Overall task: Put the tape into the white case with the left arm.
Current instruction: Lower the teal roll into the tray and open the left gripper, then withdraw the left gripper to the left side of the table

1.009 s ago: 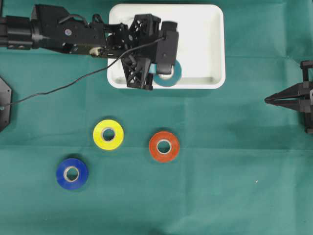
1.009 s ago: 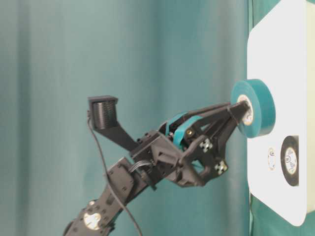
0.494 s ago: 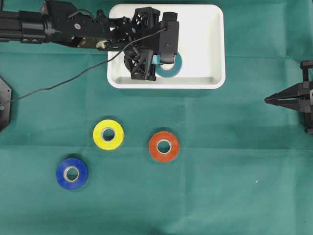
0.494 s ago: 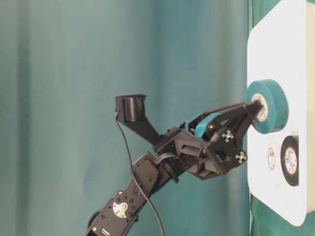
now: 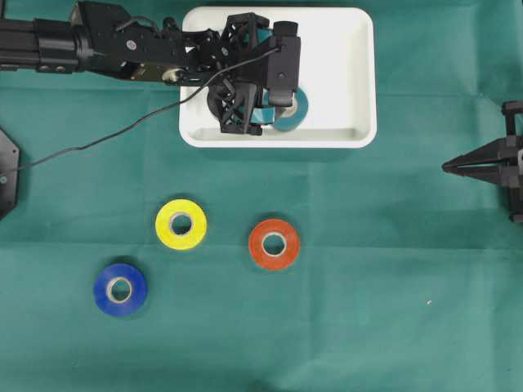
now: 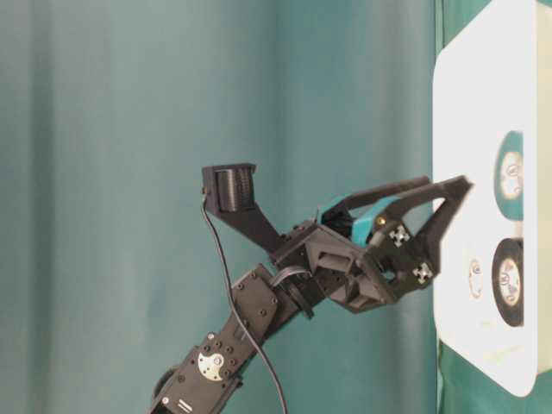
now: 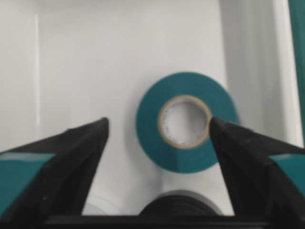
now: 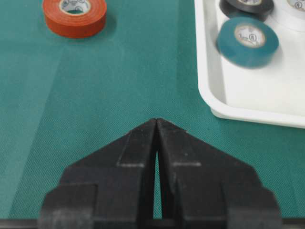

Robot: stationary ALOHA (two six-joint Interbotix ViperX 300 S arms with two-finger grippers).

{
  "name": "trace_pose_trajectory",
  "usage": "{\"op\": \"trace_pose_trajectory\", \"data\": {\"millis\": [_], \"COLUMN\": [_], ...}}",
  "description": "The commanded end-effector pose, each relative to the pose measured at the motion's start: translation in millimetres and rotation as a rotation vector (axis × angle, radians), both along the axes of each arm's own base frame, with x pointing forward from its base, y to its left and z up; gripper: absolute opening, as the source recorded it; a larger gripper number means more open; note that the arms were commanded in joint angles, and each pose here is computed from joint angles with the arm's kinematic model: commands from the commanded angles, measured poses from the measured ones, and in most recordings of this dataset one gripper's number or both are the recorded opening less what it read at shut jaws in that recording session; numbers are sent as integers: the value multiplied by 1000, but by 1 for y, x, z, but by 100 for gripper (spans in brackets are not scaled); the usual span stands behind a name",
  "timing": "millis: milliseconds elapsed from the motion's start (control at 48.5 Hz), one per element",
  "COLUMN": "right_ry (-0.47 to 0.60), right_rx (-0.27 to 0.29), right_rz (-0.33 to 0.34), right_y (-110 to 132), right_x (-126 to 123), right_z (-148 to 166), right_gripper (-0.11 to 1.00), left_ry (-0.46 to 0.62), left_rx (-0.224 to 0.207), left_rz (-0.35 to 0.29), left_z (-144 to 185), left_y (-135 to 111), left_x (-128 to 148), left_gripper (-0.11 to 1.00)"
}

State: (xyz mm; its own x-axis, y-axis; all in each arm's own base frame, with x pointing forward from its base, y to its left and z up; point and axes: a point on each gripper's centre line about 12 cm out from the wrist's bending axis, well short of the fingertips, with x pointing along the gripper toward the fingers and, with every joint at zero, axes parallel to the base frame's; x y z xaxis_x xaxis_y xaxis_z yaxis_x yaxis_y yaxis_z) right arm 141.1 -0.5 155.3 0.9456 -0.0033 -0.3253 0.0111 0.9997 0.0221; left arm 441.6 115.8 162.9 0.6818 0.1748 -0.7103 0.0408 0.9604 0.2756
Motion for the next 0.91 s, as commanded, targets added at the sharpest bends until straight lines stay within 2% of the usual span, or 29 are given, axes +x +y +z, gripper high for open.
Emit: {"op": "trace_pose_trajectory", "data": {"millis": [0,309,742,886], "right_ry": [-14,-14,-17,-18], "right_rx": [0,0,0,-3], "right_rz": [0,-1,0,1], "right_y": [0,0,0,0], "right_x": [2,2,2,1], "right_z": [4,4,4,4], "right_gripper": [-9,-9,-9,-9], "left_ry": [-56,-62,-63,-73], "left_rx": [11,4,-6,-29], "left_rz": [0,-5,-60,-55], "left_z": [21,27,41,44], "left_y": [0,-8,-47,-58], "left_x": [4,-4,-63,-85], "left_gripper": [93,92,91,91]}}
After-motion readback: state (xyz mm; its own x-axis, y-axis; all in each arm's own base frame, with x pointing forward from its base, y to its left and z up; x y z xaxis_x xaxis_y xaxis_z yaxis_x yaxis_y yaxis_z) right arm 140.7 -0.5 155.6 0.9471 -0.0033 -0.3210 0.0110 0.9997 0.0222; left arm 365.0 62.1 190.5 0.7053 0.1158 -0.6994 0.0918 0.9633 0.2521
